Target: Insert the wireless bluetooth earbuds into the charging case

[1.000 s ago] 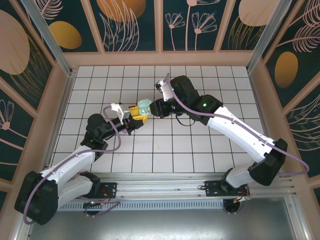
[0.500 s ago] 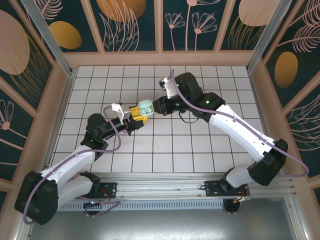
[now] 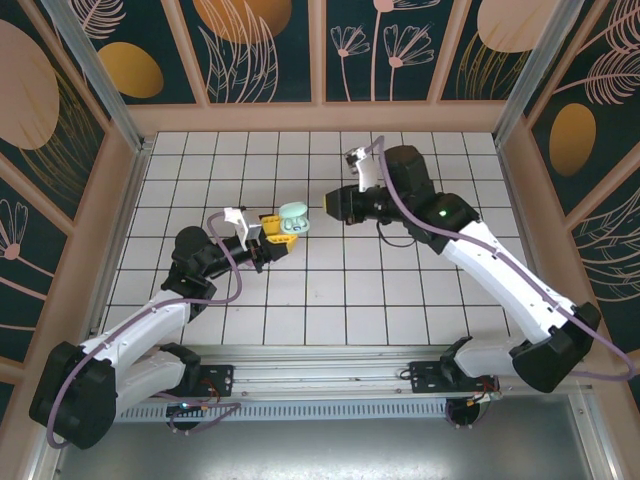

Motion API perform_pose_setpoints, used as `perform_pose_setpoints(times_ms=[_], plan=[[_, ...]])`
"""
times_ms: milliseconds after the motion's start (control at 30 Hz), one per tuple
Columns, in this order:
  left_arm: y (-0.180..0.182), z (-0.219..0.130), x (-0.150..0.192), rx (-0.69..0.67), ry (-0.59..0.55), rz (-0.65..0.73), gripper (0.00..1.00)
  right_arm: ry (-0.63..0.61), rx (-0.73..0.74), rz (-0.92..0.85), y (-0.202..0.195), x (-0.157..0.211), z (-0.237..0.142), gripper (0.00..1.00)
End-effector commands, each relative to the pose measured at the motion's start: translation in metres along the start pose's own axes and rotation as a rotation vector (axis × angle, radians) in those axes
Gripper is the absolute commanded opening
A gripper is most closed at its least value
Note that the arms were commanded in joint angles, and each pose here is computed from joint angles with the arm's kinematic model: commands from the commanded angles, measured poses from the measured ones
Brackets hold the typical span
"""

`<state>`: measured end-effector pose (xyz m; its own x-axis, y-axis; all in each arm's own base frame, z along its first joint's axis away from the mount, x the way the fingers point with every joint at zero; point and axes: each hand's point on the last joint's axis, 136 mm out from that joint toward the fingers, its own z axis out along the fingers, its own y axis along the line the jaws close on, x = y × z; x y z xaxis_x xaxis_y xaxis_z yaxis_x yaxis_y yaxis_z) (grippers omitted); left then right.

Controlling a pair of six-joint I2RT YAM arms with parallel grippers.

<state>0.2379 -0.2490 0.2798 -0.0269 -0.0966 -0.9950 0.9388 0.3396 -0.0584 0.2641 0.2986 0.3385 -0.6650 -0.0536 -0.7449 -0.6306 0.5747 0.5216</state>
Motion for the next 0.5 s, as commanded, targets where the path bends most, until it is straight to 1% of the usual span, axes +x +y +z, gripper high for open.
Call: perform_pose_setpoints(times_ms=[0, 100, 233, 333, 467], plan=[[-0.015, 0.005, -0.018, 0.103, -0.029, 0.044, 0.00, -0.038, -0.069, -0.016, 0.015, -0.017, 0.000, 0.20], [-0.021, 0.007, -0.021, 0.151, -0.026, 0.046, 0.00, -0.009, -0.130, -0.024, 0.024, -0.021, 0.011, 0.20], [-0.021, 0.010, -0.021, 0.163, -0.007, 0.048, 0.00, 0.046, -0.207, -0.022, 0.034, -0.019, 0.024, 0.20], [-0.016, 0.012, -0.023, 0.143, -0.005, 0.048, 0.00, 0.093, -0.248, -0.014, 0.041, -0.009, 0.026, 0.20], [-0.011, 0.014, -0.026, 0.117, -0.015, 0.046, 0.00, 0.131, -0.257, -0.004, 0.044, 0.014, 0.020, 0.20]])
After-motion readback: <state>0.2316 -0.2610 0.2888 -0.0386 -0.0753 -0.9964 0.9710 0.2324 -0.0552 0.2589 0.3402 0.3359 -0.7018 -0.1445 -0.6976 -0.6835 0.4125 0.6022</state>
